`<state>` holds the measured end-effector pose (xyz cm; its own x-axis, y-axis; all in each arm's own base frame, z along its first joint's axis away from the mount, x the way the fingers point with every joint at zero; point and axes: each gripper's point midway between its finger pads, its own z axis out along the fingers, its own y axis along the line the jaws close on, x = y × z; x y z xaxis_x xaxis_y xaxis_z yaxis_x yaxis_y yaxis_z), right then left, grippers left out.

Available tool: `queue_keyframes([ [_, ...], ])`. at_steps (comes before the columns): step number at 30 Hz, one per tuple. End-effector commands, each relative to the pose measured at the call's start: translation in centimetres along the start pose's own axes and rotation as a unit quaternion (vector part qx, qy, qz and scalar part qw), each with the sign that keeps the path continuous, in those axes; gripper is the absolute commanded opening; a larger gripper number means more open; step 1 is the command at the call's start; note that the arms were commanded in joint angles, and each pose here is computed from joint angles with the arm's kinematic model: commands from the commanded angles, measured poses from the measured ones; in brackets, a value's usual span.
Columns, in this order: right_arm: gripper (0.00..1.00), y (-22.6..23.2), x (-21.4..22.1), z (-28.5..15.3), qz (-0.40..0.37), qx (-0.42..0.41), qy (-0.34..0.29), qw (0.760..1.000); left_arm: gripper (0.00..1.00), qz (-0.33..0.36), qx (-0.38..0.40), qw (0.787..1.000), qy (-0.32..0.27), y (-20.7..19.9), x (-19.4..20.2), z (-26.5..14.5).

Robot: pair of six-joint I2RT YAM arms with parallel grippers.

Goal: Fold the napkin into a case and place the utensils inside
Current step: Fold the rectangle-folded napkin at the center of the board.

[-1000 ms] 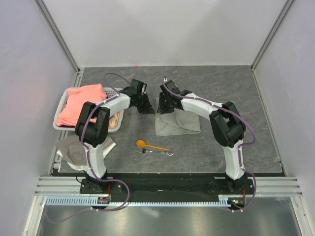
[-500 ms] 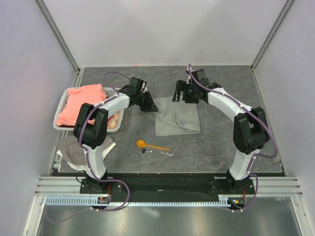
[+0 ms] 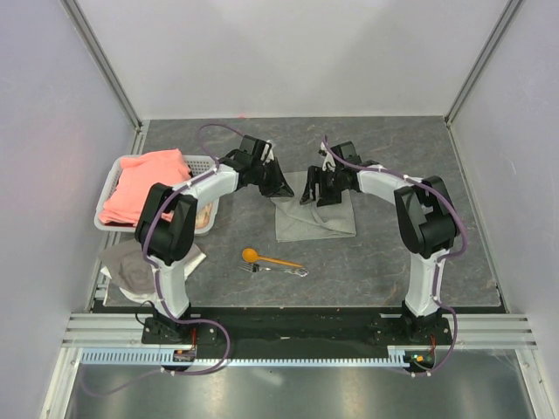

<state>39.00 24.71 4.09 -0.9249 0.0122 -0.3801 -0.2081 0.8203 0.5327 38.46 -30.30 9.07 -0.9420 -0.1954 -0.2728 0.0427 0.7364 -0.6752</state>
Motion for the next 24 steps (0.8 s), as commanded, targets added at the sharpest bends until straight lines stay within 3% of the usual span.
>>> queue_keyframes([
  [1, 0.69, 1.9, -0.4, 0.8, -0.025, -0.042, -0.009, 0.999, 0.11, 0.011, 0.02, 0.999, -0.035, -1.9, -1.3, -2.7],
  [3, 0.63, 1.7, 0.0, 1.4, -0.028, -0.039, -0.003, 0.999, 0.11, 0.011, 0.024, 0.999, -0.039, -2.2, -1.4, -3.2],
  [6, 0.43, 1.7, 0.0, 1.9, -0.034, -0.038, -0.001, 0.999, 0.11, 0.01, 0.028, 0.999, -0.044, -2.4, -1.7, -3.8],
  [9, 0.2, 2.4, -0.4, 1.6, -0.046, -0.045, -0.003, 0.998, 0.11, 0.012, 0.032, 0.998, -0.051, -2.7, -2.0, -4.4],
  [10, 0.07, 2.6, -0.2, 1.4, -0.047, -0.044, 0.003, 0.998, 0.11, 0.013, 0.033, 0.998, -0.054, -2.8, -2.1, -4.8],
  [13, 0.03, 4.8, 0.9, 0.4, -0.066, -0.051, 0.007, 0.996, 0.11, 0.011, 0.033, 0.998, -0.061, -2.7, -2.4, -5.3],
  [17, 0.06, 6.5, 6.2, 0.4, -0.063, -0.06, 0.052, 0.995, 0.11, 0.01, 0.031, 0.997, -0.067, -2.4, -2.7, -5.7],
  [20, 0.15, 7.8, 9.7, 0.1, -0.052, -0.087, 0.074, 0.992, 0.11, 0.007, 0.031, 0.998, -0.062, -2.3, -2.6, -5.5],
  [21, 0.34, 8.3, 9.6, -0.8, -0.053, -0.092, 0.065, 0.992, 0.11, 0.006, 0.029, 0.998, -0.061, -2.0, -2.5, -5.4],
  [23, 0.51, 7.3, 9.4, -1.9, -0.054, -0.069, 0.042, 0.995, 0.13, 0.007, 0.025, 0.998, -0.057, -1.6, -2.2, -5.1],
  [24, 0.7, 7.9, 8.4, -3.3, -0.061, -0.07, 0.017, 0.996, 0.15, 0.008, 0.023, 0.998, -0.054, -1.4, -2.1, -4.9],
])
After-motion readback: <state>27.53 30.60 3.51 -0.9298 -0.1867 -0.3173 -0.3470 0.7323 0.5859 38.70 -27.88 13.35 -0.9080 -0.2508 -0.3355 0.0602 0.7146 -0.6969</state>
